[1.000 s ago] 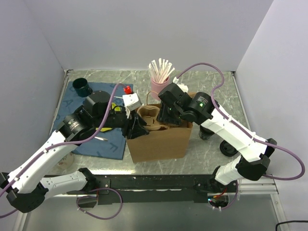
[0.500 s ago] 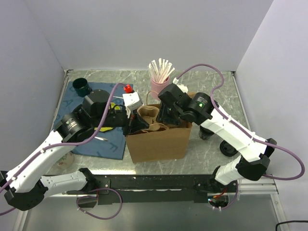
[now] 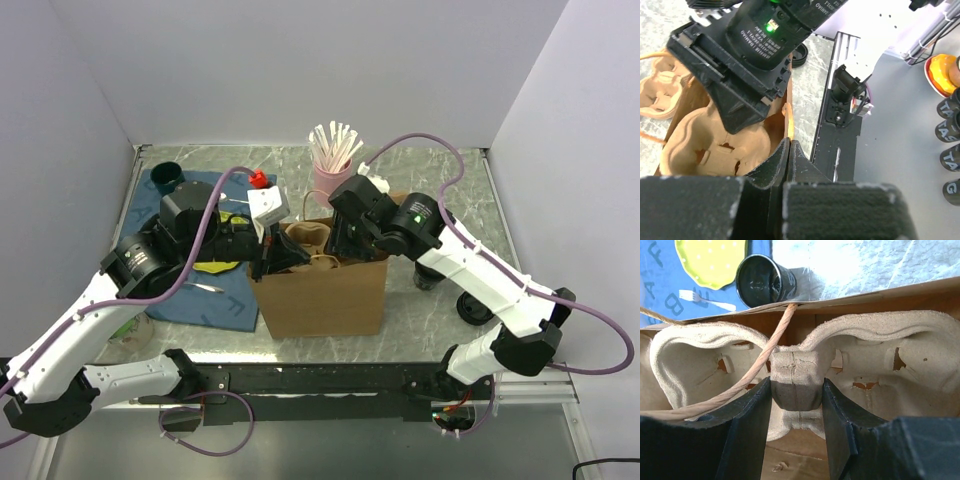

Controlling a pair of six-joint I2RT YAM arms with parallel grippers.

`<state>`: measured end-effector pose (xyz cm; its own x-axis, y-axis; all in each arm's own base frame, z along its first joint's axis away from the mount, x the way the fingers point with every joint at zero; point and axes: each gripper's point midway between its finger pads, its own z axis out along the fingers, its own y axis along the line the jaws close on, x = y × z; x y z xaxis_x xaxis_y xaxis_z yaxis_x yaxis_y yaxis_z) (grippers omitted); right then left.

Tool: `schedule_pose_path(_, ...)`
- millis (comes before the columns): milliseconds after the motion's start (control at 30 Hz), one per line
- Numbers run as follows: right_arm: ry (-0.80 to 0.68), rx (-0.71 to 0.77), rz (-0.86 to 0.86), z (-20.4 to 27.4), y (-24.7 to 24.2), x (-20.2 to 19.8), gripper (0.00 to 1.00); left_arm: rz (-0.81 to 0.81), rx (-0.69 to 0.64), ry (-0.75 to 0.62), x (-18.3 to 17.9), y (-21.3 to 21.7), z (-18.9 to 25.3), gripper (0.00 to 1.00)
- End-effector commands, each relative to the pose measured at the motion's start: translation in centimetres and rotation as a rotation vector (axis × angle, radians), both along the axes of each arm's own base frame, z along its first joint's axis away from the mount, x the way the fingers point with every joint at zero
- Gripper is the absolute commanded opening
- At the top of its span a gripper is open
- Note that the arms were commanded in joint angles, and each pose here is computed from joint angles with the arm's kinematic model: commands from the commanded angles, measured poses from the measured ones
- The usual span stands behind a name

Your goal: Pack the takeout coffee

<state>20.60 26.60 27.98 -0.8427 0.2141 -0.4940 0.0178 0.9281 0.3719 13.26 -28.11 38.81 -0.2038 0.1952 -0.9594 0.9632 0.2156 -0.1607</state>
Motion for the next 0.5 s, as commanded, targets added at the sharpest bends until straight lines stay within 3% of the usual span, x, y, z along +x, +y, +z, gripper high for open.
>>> schedule_pose_path(0,-0.03,-0.009,0.052,1.4,0.9,-0.2,0.44,-0.047,-0.092,-0.022,-1.1,-0.4,2.7,0.02)
schedule_pose_path(33,-0.03,-0.015,0.068,1.4,1.3,-0.5,0.44,-0.033,-0.092,-0.008,-1.0,-0.4,2.4,0.19)
schedule_pose_path(133,-0.019,-0.049,0.083,1.2,1.6,-1.0,0.44,0.056,-0.12,0.036,-0.3,0.1,2.8,0.55)
schedule_pose_path(267,-0.003,-0.074,0.074,0.7,1.4,-1.5,0.45,0.316,-0.149,0.027,2.5,2.8,3.8,0.63)
schedule_pose_path(467,-0.018,-0.114,0.065,0.7,0.2,-1.6,0.45,0.653,-0.117,0.12,5.1,7.4,2.6,0.68)
